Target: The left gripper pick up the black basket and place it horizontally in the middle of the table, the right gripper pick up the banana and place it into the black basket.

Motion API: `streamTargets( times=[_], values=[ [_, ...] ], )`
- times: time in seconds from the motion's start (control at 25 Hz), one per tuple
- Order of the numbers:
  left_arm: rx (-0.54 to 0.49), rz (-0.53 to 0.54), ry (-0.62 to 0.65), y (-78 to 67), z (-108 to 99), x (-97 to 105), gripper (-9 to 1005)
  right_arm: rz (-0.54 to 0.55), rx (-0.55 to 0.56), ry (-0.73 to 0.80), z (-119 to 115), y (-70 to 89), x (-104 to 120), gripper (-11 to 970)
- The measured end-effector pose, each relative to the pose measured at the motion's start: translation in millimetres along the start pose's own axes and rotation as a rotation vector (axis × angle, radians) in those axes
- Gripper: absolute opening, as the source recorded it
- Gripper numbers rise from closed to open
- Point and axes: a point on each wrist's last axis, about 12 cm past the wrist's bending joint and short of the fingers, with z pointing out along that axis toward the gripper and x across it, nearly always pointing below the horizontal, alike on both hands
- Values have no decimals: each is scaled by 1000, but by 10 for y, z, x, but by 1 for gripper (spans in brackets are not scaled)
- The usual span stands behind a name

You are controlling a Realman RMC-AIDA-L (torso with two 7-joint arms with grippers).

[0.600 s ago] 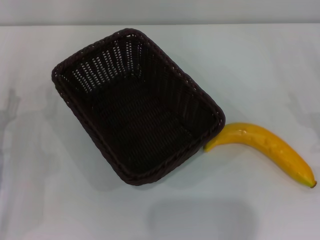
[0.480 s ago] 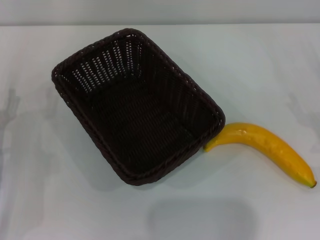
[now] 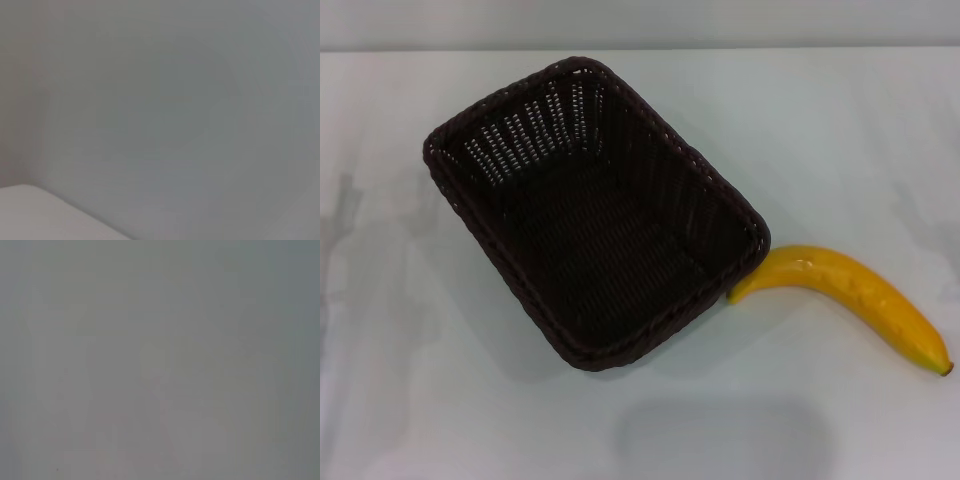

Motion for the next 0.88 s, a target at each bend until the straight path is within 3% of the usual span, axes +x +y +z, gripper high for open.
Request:
streamTargets(
  times=[0.28, 0.64, 0.88],
  values=[
    [5, -10, -8, 23, 35, -47, 886, 2, 25, -3, 3, -30, -4, 855],
    [80, 65, 63, -1, 61, -24, 886, -17, 122, -41, 5, -210, -88, 855],
    [115, -5, 76, 160, 2, -161, 885, -59, 155, 0, 77, -333, -107, 855]
  ],
)
